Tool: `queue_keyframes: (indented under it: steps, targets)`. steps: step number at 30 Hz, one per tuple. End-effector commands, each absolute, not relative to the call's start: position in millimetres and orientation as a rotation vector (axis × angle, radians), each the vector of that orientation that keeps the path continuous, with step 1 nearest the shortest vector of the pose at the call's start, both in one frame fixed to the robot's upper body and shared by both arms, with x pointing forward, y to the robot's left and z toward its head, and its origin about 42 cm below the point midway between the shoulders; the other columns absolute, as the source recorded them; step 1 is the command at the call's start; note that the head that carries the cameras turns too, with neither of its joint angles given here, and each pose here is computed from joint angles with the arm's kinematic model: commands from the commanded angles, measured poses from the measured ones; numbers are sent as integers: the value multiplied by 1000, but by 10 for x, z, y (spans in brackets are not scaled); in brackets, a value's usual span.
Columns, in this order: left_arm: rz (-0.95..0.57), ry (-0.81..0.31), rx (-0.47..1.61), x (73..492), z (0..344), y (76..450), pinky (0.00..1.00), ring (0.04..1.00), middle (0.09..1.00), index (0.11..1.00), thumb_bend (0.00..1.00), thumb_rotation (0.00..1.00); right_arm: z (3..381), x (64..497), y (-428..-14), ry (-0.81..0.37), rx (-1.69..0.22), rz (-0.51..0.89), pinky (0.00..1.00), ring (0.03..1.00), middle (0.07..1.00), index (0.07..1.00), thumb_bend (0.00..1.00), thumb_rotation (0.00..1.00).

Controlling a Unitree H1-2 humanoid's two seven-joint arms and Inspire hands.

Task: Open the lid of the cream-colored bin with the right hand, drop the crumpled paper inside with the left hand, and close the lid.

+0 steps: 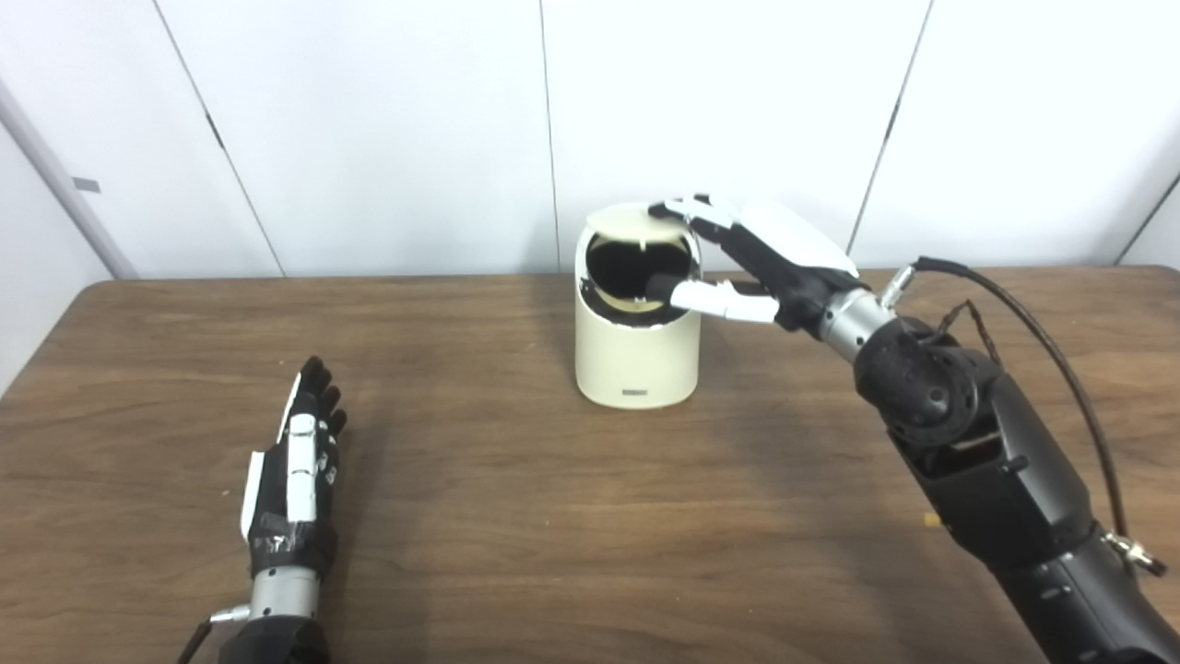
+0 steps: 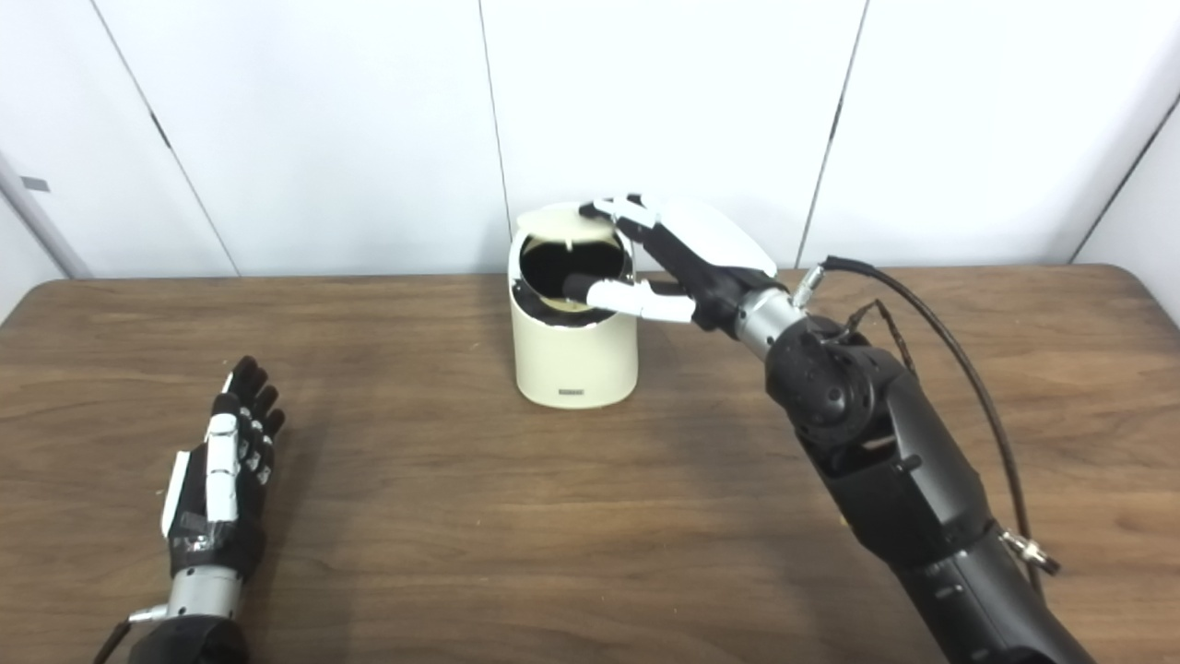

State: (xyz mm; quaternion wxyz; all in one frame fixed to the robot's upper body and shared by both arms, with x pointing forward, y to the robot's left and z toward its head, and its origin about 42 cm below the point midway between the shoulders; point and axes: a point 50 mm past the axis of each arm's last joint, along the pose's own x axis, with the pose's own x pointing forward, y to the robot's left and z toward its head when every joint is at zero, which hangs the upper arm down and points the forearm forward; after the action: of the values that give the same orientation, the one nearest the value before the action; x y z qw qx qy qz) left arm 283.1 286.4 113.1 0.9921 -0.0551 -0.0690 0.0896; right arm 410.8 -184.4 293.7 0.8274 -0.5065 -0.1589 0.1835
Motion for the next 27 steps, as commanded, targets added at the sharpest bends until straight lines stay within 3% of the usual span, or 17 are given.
queue_keyframes:
  steps: [1, 9, 27]
  targets:
    - [178, -94, -130, 2767, 978, 2783, 1000, 1000, 1000, 1000, 444, 892, 3111, 4084, -1831, -424, -1116, 378, 923, 1000, 947, 891, 624, 1000]
    - [188, -92, -133, 2776, 970, 2776, 1000, 1000, 1000, 1000, 464, 869, 2988, 4024, -1797, -422, -1171, 412, 995, 1000, 954, 884, 603, 1000]
    - [187, -94, -149, 2779, 983, 2762, 1000, 1000, 1000, 1000, 456, 837, 2779, 3886, -1782, -452, -1309, 443, 1000, 1000, 957, 889, 632, 1000]
